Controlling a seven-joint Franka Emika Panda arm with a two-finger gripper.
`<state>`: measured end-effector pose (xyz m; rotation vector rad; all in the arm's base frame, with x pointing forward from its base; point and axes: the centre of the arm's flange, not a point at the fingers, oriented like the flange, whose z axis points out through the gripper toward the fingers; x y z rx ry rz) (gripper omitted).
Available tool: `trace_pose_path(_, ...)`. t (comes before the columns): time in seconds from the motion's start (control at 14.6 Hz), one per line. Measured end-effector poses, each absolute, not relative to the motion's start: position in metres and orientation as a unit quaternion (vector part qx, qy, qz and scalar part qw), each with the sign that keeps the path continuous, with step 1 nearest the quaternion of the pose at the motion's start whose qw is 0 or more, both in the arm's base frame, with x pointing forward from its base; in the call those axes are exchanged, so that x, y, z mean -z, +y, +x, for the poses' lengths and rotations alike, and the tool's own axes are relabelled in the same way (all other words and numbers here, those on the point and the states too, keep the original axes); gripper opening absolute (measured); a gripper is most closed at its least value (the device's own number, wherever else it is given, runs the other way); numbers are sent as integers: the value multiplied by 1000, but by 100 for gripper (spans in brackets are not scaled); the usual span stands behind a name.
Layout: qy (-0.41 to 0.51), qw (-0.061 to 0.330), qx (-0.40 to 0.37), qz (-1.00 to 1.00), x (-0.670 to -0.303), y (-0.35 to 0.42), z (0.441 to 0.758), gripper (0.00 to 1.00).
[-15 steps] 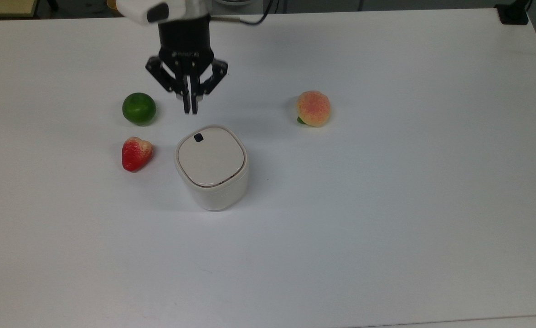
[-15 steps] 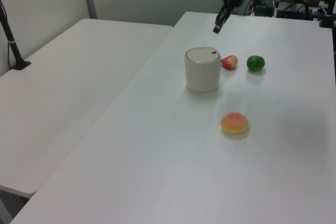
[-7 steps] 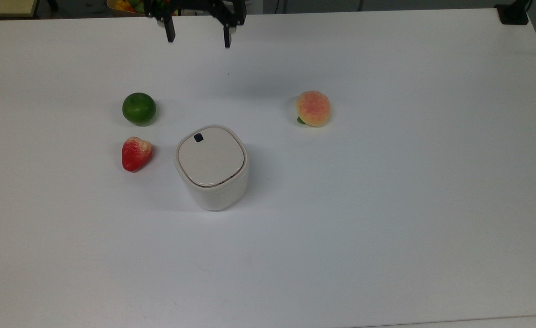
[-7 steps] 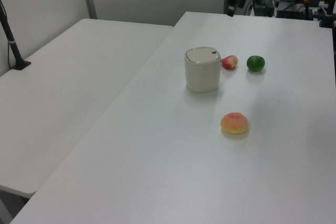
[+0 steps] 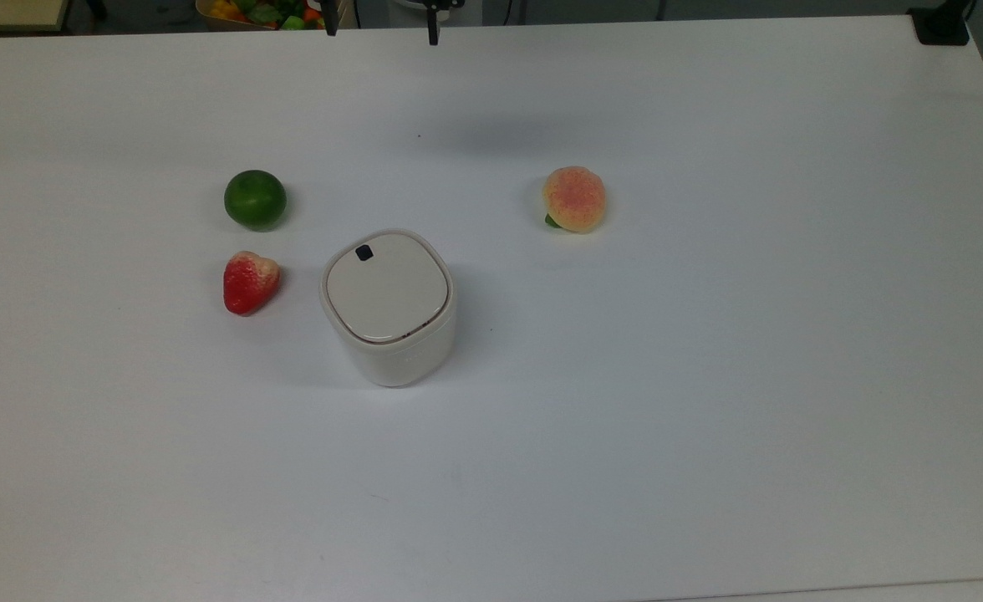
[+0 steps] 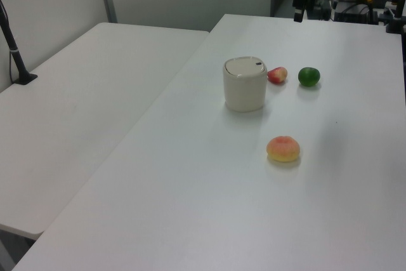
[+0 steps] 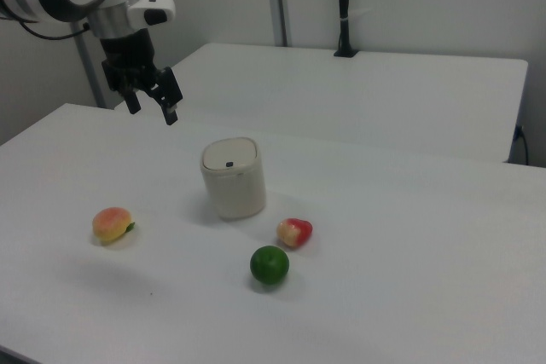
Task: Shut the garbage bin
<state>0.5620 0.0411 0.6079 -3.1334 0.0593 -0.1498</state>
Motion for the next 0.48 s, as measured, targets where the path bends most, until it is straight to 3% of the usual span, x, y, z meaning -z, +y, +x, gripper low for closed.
trace_pose_path(0.48, 6, 2, 47, -999, -607, 55, 561, 100)
